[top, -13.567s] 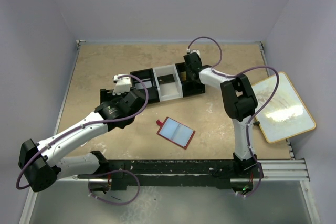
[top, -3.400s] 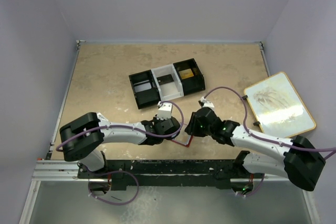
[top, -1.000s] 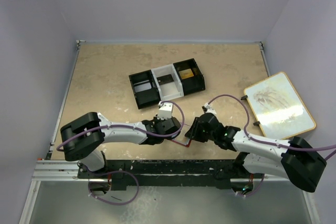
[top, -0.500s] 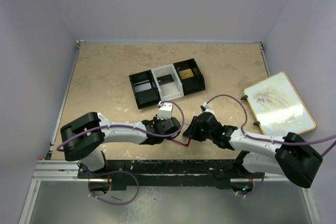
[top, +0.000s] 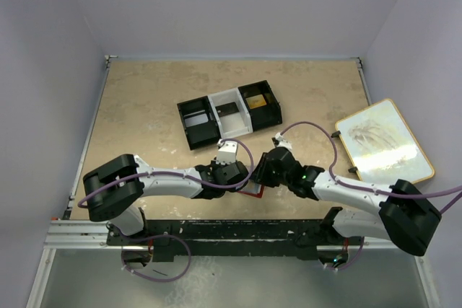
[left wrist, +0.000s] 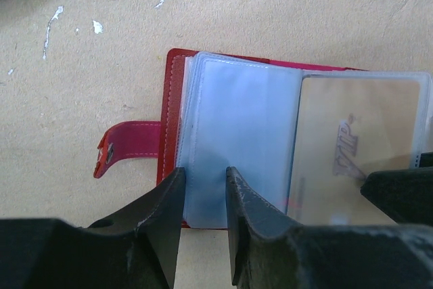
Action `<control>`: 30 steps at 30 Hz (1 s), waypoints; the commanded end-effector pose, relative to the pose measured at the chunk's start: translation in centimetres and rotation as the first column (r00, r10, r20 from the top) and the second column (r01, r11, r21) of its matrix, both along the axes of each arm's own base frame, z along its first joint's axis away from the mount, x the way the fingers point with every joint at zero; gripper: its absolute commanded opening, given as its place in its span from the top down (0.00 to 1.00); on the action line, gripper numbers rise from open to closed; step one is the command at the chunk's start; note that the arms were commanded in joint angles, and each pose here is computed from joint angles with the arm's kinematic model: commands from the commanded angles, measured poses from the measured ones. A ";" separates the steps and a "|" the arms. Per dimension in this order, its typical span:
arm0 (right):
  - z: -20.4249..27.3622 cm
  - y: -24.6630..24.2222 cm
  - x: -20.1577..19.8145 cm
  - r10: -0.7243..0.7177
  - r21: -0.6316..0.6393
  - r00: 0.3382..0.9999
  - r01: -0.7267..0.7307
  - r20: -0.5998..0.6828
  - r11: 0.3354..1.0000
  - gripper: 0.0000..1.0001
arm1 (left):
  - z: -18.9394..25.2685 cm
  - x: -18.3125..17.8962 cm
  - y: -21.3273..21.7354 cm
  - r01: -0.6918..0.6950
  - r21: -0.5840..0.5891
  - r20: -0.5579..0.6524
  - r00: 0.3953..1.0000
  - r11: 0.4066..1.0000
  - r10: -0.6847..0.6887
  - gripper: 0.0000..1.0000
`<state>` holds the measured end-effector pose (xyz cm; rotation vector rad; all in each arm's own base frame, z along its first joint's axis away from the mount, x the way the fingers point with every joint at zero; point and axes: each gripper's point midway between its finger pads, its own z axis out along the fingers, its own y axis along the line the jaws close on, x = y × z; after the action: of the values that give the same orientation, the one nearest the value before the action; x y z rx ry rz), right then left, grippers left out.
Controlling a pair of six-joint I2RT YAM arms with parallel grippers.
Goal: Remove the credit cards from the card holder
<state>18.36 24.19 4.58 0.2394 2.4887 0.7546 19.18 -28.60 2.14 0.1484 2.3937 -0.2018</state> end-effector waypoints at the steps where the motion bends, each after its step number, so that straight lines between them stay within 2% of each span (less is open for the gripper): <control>1: 1.2 -0.1 1.2 -0.007 -0.046 0.999 0.009 0.048 0.999 0.69 | -1.4 -1.7 -0.4 0.049 0.013 -0.076 0.996 0.999 -0.048 0.73; 9: 1.1 -1.2 1.5 0.007 -0.163 0.999 -0.001 0.038 0.987 0.68 | -1.5 -1.6 -0.4 0.053 0.019 -0.077 0.996 0.998 -0.051 0.73; 18: 1.9 -0.9 1.3 0.036 -0.164 0.998 -0.029 0.043 0.986 0.66 | -1.7 -1.7 -0.5 0.056 0.025 -0.080 0.995 0.998 -0.054 0.73; 25: 2.3 0.4 1.4 0.078 -0.109 0.995 -0.071 0.063 0.991 0.66 | -1.9 -1.7 -0.4 0.058 0.029 -0.084 0.995 0.998 -0.055 0.74; 30: 4.8 2.3 1.9 0.112 -0.006 0.985 -0.112 0.131 0.994 0.66 | -1.4 -1.5 -0.2 0.038 0.017 -0.065 0.997 0.999 -0.037 0.75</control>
<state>19.10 23.79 5.48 0.1010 2.5193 0.6145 19.17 -28.61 2.06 0.1721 2.3902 -0.1853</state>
